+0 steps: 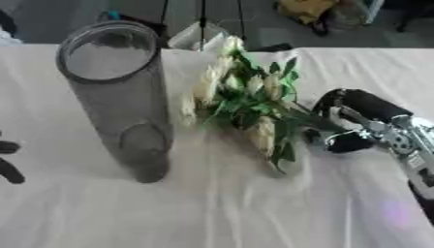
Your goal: Arrange flowers into the vase.
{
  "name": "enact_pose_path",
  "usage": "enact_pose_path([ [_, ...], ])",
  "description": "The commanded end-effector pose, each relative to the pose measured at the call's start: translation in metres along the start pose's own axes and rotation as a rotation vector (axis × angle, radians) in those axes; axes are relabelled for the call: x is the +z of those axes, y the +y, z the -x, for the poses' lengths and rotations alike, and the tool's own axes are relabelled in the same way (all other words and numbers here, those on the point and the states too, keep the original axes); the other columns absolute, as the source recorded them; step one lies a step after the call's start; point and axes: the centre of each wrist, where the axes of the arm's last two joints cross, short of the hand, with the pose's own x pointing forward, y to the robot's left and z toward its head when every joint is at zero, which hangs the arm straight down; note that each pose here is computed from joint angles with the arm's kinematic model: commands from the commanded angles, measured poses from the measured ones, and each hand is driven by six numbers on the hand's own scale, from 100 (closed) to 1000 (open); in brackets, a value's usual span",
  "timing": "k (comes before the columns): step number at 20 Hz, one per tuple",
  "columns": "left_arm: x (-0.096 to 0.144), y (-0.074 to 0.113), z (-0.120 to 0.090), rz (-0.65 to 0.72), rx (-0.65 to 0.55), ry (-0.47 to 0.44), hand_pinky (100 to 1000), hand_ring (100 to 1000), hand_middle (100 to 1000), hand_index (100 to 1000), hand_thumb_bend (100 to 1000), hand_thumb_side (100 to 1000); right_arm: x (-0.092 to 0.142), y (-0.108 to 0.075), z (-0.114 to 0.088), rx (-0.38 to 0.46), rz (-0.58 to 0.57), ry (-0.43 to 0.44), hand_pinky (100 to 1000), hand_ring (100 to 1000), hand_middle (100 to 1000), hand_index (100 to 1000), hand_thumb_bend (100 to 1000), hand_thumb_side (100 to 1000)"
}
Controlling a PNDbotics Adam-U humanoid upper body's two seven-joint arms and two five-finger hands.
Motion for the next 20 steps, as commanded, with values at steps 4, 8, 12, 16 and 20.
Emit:
enact_pose_path([
  [4, -0.0043, 0.0001, -0.0048, 0.018, -0.011, -0.022, 494, 741, 763, 758, 100, 1000, 0.0002, -0.0065, 0.0008, 0.012, 0.018, 0.000, 484, 835, 445, 637, 132, 397],
  [8, -0.0042, -0.0001, -0.0048, 0.019, -0.011, -0.019, 493, 741, 763, 757, 100, 1000, -0.0001, -0.0046, 0.0011, 0.000, 0.018, -0.003, 486, 832, 433, 618, 100, 373],
  [12, -0.0041, -0.0002, -0.0047, 0.021, -0.011, -0.018, 493, 741, 763, 757, 100, 1000, -0.0004, -0.0016, 0.0025, -0.030, 0.022, -0.006, 524, 831, 414, 599, 100, 336],
  [16, -0.0043, -0.0002, -0.0048, 0.022, -0.013, -0.018, 491, 735, 761, 756, 100, 1000, -0.0001, 0.0000, 0.0049, -0.060, 0.034, -0.002, 496, 816, 393, 580, 100, 337],
  [20, -0.0044, -0.0004, -0.0048, 0.024, -0.011, -0.017, 491, 732, 760, 755, 100, 1000, -0.0004, -0.0008, 0.0049, -0.074, 0.046, -0.002, 427, 786, 354, 545, 100, 344],
])
